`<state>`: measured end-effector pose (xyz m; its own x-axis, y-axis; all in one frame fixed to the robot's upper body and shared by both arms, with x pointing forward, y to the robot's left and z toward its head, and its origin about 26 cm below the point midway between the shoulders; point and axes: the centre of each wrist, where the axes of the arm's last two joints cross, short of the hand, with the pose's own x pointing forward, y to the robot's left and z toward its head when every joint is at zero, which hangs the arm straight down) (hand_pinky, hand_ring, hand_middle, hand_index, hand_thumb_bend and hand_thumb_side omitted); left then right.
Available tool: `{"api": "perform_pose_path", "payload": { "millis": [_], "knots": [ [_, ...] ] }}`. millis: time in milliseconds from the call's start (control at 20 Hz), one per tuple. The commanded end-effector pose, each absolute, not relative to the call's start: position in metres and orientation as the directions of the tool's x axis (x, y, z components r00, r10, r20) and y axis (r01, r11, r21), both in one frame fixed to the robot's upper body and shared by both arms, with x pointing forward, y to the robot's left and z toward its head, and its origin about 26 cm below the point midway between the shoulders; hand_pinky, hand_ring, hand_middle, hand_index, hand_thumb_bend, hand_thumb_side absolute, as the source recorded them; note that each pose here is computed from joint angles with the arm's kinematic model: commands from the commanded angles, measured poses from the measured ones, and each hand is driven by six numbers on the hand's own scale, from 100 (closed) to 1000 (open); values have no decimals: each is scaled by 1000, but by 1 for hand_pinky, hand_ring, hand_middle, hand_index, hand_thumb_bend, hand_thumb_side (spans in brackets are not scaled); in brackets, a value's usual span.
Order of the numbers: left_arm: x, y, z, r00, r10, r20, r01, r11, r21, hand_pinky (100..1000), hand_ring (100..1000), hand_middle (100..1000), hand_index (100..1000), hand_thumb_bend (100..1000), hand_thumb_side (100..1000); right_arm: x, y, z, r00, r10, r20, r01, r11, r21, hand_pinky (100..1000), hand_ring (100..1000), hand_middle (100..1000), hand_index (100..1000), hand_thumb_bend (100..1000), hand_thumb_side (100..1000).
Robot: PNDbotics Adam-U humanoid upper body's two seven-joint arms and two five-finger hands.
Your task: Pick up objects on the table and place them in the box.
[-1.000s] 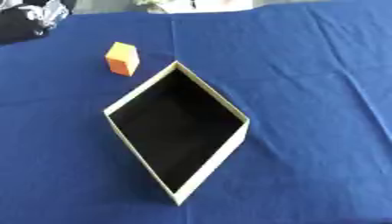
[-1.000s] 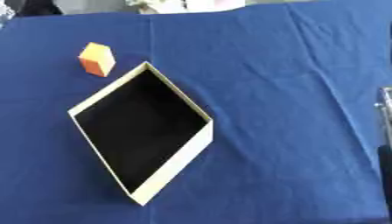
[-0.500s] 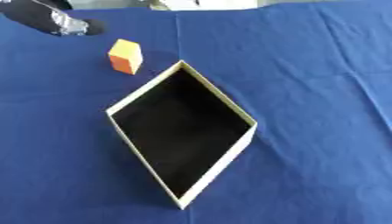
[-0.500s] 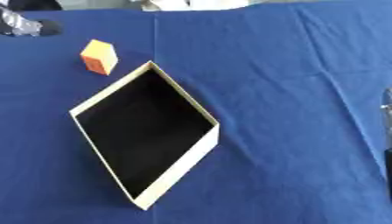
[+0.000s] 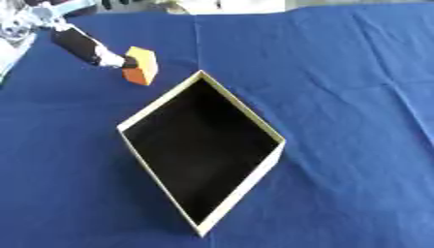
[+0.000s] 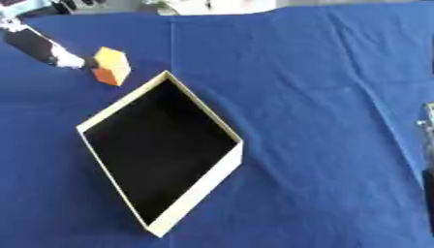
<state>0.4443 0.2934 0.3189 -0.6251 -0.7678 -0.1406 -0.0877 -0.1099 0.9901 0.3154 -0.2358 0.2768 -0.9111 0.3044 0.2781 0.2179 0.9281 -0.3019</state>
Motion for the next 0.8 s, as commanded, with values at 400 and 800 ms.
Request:
{"api": "perform_pose_path", "payload": {
  "millis": [400, 800],
  "knots": [
    [454, 300, 336, -616, -736, -280, -45, -322, 946, 764, 881, 851, 963, 391, 320, 311, -235, 287, -924, 299, 238, 224, 928, -298, 760, 752, 642, 754, 100, 833],
    [448, 295, 363, -561, -738, -374, -44, -425, 904, 902, 973, 884, 968, 462, 336, 311, -235, 288, -925, 297, 237, 224, 930, -293, 760, 748, 635, 753, 100, 835]
  ]
}}
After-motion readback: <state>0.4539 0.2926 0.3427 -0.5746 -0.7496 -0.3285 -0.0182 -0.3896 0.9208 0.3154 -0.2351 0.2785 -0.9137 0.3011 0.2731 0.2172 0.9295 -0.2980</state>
